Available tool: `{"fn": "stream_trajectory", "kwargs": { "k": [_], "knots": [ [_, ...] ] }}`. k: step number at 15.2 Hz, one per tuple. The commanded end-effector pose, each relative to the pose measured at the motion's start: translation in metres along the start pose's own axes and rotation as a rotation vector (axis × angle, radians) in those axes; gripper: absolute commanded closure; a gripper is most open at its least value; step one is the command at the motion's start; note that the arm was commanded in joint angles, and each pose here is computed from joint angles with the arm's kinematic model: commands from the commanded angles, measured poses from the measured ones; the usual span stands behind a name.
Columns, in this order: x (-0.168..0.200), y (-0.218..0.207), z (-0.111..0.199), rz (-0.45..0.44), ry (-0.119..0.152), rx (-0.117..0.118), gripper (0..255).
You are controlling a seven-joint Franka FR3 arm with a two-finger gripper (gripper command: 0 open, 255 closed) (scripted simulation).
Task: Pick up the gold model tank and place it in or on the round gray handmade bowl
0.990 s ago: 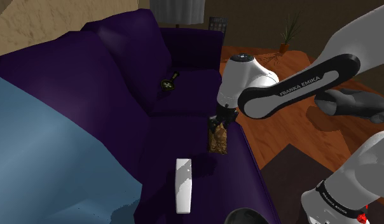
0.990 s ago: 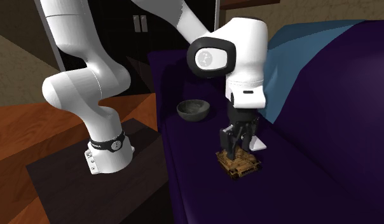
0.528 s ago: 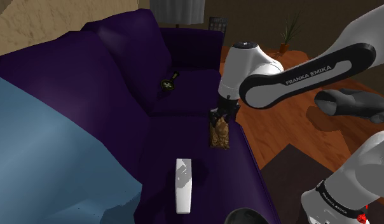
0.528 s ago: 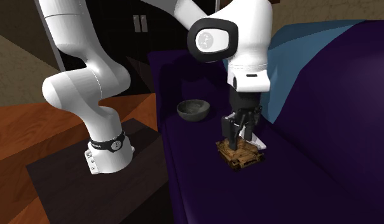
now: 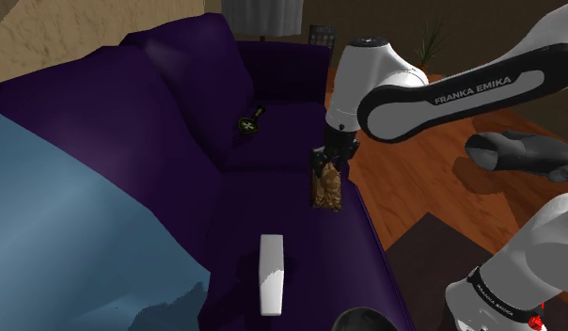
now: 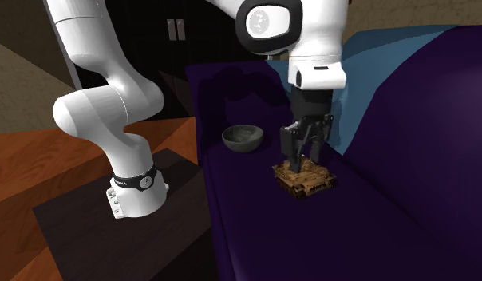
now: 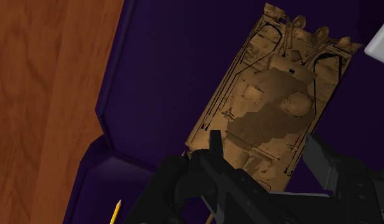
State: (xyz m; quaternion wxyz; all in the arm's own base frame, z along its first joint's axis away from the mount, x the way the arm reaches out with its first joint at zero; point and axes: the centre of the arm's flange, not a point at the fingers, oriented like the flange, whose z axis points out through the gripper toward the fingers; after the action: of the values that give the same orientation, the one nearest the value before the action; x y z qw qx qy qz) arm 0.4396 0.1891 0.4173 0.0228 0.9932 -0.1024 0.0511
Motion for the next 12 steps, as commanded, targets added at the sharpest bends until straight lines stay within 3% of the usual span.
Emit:
{"fn": "stream_trajectory", "kwargs": {
  "k": [1,5,12],
  "knots": [
    [0.001,0.001,-0.012,0.000,0.000,0.000,255],
    [0.003,0.002,-0.032,0.000,0.000,0.000,255],
    [-0.082,-0.030,-0.048,0.000,0.000,0.000,255]
  ]
}}
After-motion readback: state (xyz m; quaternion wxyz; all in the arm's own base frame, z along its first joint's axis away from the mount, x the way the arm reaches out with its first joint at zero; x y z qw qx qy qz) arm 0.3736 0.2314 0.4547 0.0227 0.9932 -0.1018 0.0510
